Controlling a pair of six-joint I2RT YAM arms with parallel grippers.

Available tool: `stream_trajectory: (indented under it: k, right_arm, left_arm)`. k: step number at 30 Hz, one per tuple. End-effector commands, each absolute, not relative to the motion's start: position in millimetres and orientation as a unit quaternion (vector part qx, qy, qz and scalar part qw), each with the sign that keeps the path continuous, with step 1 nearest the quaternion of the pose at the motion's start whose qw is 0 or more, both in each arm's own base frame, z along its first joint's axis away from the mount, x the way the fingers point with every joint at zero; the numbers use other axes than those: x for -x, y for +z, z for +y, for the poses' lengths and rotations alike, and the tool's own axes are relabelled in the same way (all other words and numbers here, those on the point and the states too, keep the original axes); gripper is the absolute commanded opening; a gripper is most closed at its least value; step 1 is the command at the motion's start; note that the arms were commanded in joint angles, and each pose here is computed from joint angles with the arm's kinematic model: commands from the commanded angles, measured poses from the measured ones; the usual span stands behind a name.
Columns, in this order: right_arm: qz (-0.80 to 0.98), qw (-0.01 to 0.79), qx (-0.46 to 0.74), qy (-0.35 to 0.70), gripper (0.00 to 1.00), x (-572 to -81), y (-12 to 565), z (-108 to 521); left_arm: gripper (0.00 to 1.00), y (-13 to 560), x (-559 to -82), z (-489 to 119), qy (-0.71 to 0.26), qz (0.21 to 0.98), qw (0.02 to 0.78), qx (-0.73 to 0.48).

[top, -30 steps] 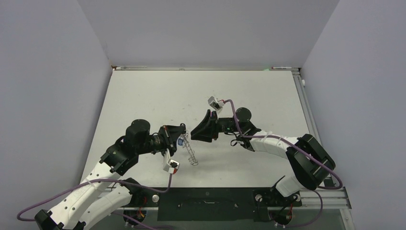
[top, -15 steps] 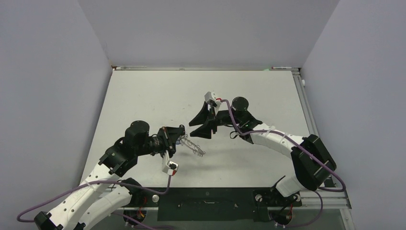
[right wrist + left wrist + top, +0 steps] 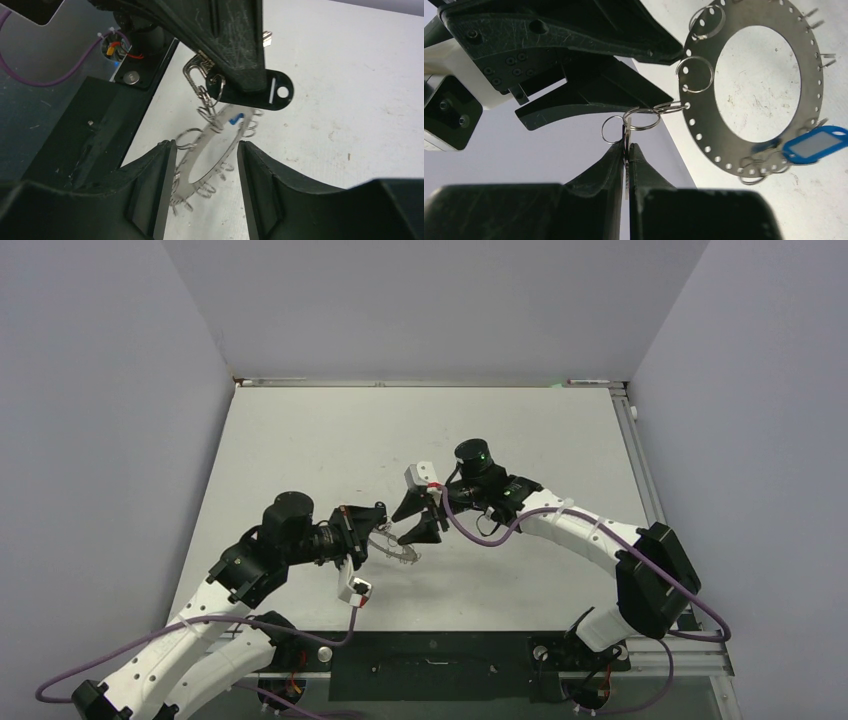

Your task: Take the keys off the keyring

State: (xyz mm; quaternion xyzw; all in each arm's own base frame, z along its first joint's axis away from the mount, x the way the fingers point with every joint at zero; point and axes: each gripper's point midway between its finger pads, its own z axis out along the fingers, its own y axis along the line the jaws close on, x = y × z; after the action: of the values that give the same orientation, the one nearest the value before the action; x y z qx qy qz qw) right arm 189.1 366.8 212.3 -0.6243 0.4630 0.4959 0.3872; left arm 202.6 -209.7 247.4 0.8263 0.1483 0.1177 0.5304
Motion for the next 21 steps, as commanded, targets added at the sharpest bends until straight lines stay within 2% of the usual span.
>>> stream_trajectory:
  k: [1, 7, 17, 21]
  right_arm:
    - [0.417, 0.397, 0.650, 0.495, 0.48, -182, 222, 371]
    - [0.412, 0.404, 0.644, 0.503, 0.43, -182, 229, 377]
    - [0.415, 0.404, 0.634, 0.512, 0.41, -180, 235, 382]
    - [0.417, 0.405, 0.634, 0.510, 0.36, -181, 233, 384]
  left_arm:
    - [0.00, 260, -198, -217, 0.118, 0.118, 0.545, -0.821]
    - [0.00, 260, -197, -217, 0.116, 0.115, 0.544, -0.823]
    - [0.00, 259, -197, -218, 0.115, 0.113, 0.544, -0.824]
    - [0.00, 260, -196, -218, 0.115, 0.113, 0.545, -0.823]
